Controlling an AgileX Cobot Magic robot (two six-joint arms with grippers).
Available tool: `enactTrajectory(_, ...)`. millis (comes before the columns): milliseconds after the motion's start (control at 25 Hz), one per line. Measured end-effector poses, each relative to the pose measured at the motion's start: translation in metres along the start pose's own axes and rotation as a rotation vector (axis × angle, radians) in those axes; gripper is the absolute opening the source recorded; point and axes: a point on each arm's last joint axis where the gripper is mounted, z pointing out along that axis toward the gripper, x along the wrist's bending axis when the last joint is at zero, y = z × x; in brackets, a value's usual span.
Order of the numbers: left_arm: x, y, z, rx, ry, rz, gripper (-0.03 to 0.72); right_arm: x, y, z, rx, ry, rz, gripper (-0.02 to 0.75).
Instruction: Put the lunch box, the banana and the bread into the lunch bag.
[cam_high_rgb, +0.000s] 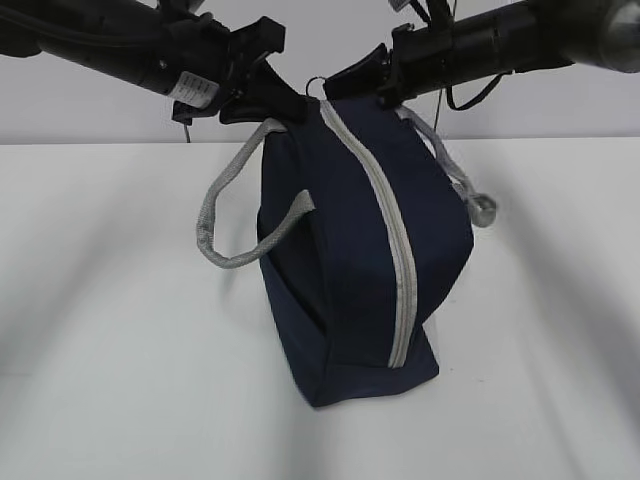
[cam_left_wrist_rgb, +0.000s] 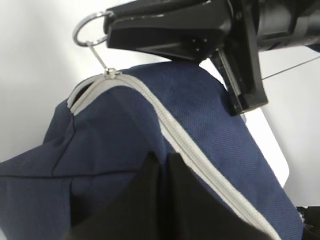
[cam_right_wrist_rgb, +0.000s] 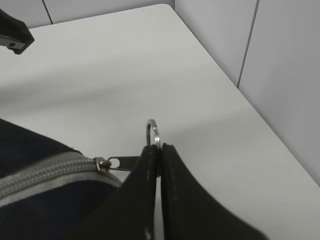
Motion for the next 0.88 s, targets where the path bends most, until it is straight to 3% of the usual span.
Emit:
enactTrajectory(360, 0.000, -0.001, 0.000, 0.008, 0.001, 0.016, 0.006, -0.004, -0.018, 0.011, -0.020, 0.018, 0.051, -0.016)
enactTrajectory(880, -0.006, 0.003, -0.010, -0.020, 0.028, 0.128, 0.006, -0.002, -0.035, 0.011, 0.168, 0.040, 0.075, -0.015)
